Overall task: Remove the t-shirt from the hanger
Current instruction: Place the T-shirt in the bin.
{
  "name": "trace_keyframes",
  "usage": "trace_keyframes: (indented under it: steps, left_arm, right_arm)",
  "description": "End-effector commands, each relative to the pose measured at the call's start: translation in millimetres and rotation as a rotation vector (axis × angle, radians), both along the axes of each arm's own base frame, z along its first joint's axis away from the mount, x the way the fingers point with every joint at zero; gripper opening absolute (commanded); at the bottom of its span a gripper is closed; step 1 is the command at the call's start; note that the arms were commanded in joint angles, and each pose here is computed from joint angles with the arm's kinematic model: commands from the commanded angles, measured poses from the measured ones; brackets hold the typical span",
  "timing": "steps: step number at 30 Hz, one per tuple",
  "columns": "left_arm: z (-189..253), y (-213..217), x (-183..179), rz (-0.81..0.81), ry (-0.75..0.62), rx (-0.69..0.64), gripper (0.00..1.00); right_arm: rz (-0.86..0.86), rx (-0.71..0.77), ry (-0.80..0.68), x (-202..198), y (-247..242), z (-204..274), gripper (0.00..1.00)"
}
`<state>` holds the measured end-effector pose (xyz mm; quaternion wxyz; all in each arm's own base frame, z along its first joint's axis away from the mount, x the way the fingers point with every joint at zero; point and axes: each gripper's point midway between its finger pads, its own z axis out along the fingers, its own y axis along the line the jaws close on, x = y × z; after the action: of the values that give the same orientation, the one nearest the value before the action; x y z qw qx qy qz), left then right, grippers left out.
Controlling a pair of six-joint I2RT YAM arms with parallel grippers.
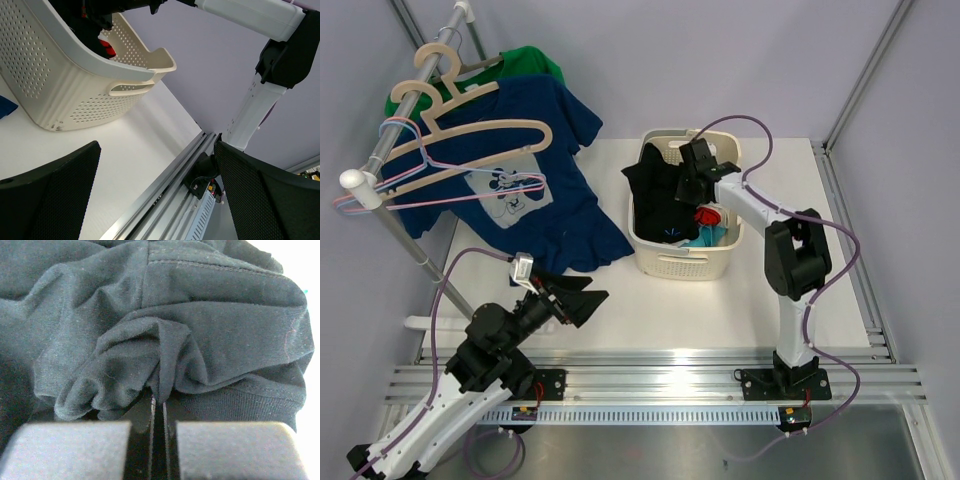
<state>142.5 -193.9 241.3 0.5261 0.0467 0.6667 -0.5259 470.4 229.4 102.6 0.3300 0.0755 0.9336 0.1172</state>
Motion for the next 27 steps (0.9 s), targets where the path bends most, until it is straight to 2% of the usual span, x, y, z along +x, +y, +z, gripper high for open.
trace_keyframes:
  steps: [1, 3, 6, 8, 13, 15, 18, 20, 23, 27]
  left_arm:
    - [18.4, 5.8, -0.5, 0.024, -0.059, -0.019, 0.99]
    - [17.2, 6.5, 0.1, 0.028, -0.057, -0.016, 0.99]
    - [18.8, 8.0, -0.4, 0.033, -0.061, -0.023, 0.99]
    - [19.4, 8.3, -0.7, 0.033, -0.064, -0.025, 0.99]
    - [18.6, 8.4, -0.3, 0.035, -0.065, -0.022, 0.99]
    - [18.3, 8.4, 0.1, 0.036, -0.063, -0.021, 0.99]
    - [18.3, 8.8, 0.6, 0.04, -0.065, -0.02, 0.99]
    - [18.5, 9.2, 0.6, 0.041, -0.066, -0.019, 0.99]
    - [17.0, 9.5, 1.5, 0.046, -0.062, -0.014, 0.99]
    - [16.6, 11.1, 3.0, 0.058, -0.062, -0.014, 0.99]
  right_arm:
    - [-0.02, -0.03, 0.168, -21.8, -19.7, -28.8, 0.07]
    - [-0.021, -0.034, 0.151, -18.5, -27.6, -15.8, 0.23]
    - [-0.002, -0.055, 0.09, -17.3, -36.0, 23.4, 0.58]
    - [0.059, -0.047, 0.042, -22.3, -34.4, 56.2, 0.63]
    - [0.128, 0.011, -0.101, -16.5, -24.3, 128.5, 0.64]
    - [0.216, 0.123, -0.153, -16.1, 0.3, 149.5, 0.63]
    - [0.291, 0.198, -0.21, -20.8, 25.4, 167.8, 0.62]
    - [0.319, 0.129, -0.308, -21.2, 42.9, 184.8, 0.63]
    - [0.363, 0.046, -0.355, -25.0, 67.3, 190.4, 0.65]
    - [0.417, 0.045, -0.352, -26.4, 90.8, 183.6, 0.57]
